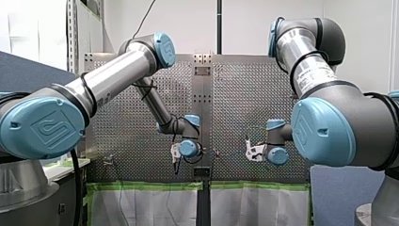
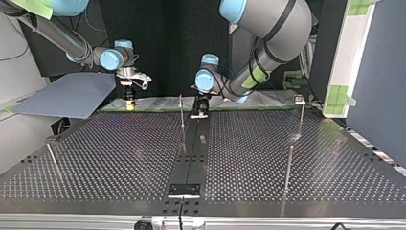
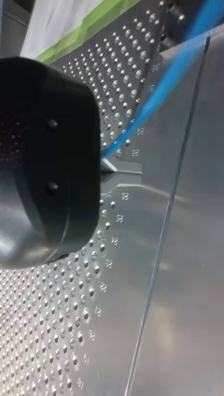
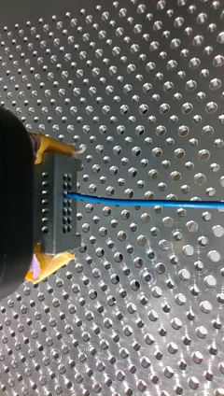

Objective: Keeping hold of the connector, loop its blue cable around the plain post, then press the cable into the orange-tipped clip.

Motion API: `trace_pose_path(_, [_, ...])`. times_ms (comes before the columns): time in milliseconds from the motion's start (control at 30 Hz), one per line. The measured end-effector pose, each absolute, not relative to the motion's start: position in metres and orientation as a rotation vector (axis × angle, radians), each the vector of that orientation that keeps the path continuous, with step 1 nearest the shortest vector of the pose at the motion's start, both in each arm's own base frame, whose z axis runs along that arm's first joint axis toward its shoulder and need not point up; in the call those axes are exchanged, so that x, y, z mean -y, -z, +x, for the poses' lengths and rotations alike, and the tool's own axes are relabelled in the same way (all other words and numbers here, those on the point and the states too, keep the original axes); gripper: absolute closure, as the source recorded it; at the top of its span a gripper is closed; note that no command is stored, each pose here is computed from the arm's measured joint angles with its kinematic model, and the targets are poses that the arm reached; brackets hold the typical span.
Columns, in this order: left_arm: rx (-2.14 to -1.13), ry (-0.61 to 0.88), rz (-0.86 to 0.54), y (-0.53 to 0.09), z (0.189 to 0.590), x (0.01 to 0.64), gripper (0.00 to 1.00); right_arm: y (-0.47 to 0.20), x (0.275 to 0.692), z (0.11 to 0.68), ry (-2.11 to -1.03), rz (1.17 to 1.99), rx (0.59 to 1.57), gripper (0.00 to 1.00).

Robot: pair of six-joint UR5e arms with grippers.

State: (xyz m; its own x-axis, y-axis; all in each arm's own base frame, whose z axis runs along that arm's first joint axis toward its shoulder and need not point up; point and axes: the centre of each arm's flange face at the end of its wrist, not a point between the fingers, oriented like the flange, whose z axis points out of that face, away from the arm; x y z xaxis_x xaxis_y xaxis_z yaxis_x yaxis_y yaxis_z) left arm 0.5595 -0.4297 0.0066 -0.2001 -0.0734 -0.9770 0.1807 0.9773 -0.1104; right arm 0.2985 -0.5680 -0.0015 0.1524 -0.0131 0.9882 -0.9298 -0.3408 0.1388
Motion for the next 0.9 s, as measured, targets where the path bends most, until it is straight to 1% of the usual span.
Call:
trace_pose_path(33, [-1.758,0.231,0.079,-0.0065,0.5595,0.4297,0.94,0.0015,0.5682,0.2983,-1.322,1.555,0.942,1.0])
trace_pose_path(67, [-1.758,0.231,0.078,-0.0066,0.5596,0.4297,0.75,0.0015,0.5682,0.2981,-1.322,1.555,0.942,1.0])
trace_pose_path(100, [-1.758,0.232,0.077,-0.0066,0.5596,0.4297,0.75,0.0016,0.5683,0.298,-1.322,1.555,0.942,1.0])
trace_pose_path(133, [-1.757,0.232,0.076,-0.0067,0.5598,0.4296,0.63,0.0016,0.5683,0.298,-1.323,1.555,0.942,1.0])
trace_pose_path(167, [-1.755,0.231,0.076,-0.0068,0.5599,0.4296,0.49,0.0016,0.5683,0.2981,-1.324,1.556,0.941,1.0])
trace_pose_path(200, [-1.754,0.228,0.076,-0.0069,0.5601,0.4294,0.49,0.0016,0.5683,0.2982,-1.324,1.556,0.941,1.0])
trace_pose_path(233, [-1.753,0.222,0.077,-0.007,0.5603,0.4291,0.45,0.0016,0.5683,0.2982,-1.325,1.557,0.94,1.0])
trace_pose_path(433, [-1.75,0.17,0.076,-0.0071,0.5581,0.4283,0.45,0.0014,0.5685,0.2984,-1.327,1.556,0.938,1.0])
trace_pose_path(467, [-1.751,0.169,0.075,-0.0071,0.5579,0.4285,0.42,0.0013,0.5685,0.2984,-1.328,1.556,0.937,1.0])
trace_pose_path(500, [-1.751,0.171,0.076,-0.0071,0.5578,0.4287,0.42,0.0012,0.5686,0.2984,-1.329,1.556,0.936,1.0])
trace_pose_path(533, [-1.75,0.177,0.079,-0.0071,0.5579,0.4291,0.37,0.0012,0.5687,0.2985,-1.329,1.556,0.936,1.0])
trace_pose_path(600, [-1.75,0.187,0.086,-0.0072,0.5581,0.43,0.37,0.0007,0.5691,0.2986,-1.331,1.555,0.935,1.0])
trace_pose_path(633, [-1.749,0.195,0.092,-0.0072,0.5584,0.4306,0.09,0.0006,0.5693,0.2987,-1.331,1.554,0.934,1.0])
trace_pose_path(667, [-1.748,0.2,0.098,-0.0073,0.5587,0.4309,0.0,0.0005,0.5695,0.2988,-1.332,1.554,0.934,1.0])
trace_pose_path(900, [-1.78,0.22,0.171,-0.0044,0.5536,0.4346,0.0,-0.0001,0.5704,0.2993,-1.332,1.559,0.935,1.0])
